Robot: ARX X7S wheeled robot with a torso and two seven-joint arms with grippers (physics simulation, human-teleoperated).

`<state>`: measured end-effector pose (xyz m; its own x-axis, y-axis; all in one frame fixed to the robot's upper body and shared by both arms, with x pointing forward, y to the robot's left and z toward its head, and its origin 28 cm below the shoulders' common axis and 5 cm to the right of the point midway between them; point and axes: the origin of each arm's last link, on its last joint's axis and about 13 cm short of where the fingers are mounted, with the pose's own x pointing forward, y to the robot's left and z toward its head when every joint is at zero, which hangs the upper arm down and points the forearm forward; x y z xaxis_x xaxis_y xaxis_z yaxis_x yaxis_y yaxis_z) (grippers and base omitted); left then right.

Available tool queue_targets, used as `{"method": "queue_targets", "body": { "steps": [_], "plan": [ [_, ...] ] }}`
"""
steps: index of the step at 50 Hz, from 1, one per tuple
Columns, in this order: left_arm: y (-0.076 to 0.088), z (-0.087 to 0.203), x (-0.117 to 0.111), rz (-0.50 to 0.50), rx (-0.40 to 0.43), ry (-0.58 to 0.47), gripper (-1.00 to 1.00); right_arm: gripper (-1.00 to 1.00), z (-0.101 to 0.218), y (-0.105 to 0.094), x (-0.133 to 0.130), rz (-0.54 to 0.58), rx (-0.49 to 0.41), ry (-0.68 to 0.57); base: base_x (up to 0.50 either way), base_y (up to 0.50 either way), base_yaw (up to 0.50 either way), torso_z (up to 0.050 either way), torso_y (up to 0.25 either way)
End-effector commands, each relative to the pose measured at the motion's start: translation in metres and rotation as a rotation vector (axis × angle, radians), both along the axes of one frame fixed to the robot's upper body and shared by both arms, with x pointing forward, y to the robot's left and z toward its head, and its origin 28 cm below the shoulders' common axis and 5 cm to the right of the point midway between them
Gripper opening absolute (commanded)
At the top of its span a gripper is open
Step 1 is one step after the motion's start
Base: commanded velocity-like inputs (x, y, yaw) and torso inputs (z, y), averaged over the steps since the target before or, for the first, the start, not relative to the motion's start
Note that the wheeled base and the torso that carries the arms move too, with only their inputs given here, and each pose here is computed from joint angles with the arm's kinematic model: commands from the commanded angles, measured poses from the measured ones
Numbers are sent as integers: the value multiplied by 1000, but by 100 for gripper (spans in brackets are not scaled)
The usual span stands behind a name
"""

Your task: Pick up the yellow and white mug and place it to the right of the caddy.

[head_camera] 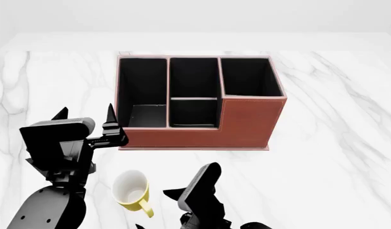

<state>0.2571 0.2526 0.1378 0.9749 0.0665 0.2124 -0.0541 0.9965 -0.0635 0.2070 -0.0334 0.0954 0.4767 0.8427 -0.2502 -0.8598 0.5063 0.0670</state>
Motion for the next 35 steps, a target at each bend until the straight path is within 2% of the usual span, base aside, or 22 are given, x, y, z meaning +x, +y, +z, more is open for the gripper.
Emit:
{"method": "queue_targets", "body": {
  "steps": [1,35],
  "plan": [
    [0,-1,1,-2,1,3,100,100,-10,-1,4,-22,-1,25,0,0,0,0,0],
    [1,0,2,39,21,8,100,100,-33,11,25,-34,-28,86,0,0,0,0,0]
  ]
}}
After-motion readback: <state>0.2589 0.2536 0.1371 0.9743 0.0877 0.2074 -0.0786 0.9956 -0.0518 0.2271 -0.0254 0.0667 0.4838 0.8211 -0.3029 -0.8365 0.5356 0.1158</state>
